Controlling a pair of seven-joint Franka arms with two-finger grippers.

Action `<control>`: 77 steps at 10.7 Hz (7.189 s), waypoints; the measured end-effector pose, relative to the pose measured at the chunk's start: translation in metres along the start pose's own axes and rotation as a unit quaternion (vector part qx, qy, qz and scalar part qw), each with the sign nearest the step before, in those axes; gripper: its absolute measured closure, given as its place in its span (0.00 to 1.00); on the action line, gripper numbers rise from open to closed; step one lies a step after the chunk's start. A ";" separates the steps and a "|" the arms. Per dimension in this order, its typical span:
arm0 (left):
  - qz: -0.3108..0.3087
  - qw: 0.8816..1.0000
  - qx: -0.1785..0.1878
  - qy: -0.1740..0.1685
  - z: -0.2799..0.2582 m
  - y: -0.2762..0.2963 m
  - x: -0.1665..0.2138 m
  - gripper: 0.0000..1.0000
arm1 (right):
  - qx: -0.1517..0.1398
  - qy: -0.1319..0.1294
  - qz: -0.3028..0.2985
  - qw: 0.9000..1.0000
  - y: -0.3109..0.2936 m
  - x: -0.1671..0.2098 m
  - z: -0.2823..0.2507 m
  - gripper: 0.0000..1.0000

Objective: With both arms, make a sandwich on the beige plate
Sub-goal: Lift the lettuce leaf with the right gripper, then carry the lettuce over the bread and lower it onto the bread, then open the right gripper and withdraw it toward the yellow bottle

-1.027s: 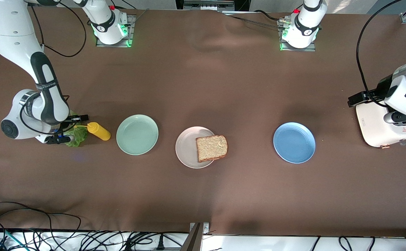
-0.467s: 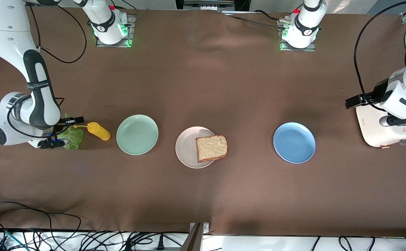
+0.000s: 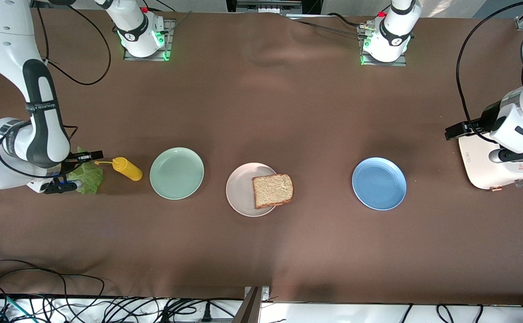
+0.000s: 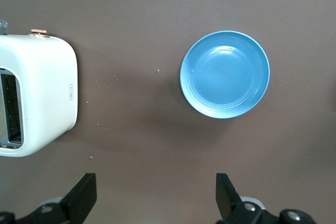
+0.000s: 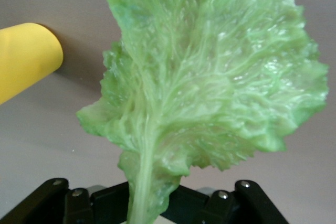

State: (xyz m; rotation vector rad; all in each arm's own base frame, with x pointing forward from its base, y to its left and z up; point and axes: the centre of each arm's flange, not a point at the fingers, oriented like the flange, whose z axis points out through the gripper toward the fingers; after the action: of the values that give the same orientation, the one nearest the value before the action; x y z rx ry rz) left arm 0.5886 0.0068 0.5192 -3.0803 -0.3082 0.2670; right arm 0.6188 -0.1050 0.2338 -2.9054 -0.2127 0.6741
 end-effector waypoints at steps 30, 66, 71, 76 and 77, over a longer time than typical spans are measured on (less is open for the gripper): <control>-0.020 1.000 -0.002 -0.004 0.004 -0.023 0.006 0.00 | -0.044 0.098 0.042 0.993 -0.346 0.001 -0.136 1.00; -0.042 0.999 -0.005 -0.014 0.006 -0.053 0.007 0.00 | -0.057 0.223 0.124 0.965 -0.386 0.011 -0.157 0.00; -0.042 0.999 -0.004 -0.022 0.007 -0.054 0.006 0.00 | -0.098 0.159 0.008 0.982 -0.318 -0.021 -0.193 0.00; -0.041 0.999 0.011 -0.020 0.007 -0.056 0.006 0.00 | -0.148 0.084 -0.025 0.985 -0.312 -0.065 -0.206 0.00; -0.041 0.999 0.013 -0.019 0.006 -0.056 0.006 0.00 | -0.151 0.080 -0.029 0.985 -0.312 -0.073 -0.212 0.00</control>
State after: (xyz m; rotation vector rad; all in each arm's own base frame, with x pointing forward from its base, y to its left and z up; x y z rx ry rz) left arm 0.5821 0.0629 0.5150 -3.0306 -0.4277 0.3255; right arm 0.6156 0.1637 0.5085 -3.2061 -0.4121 0.4272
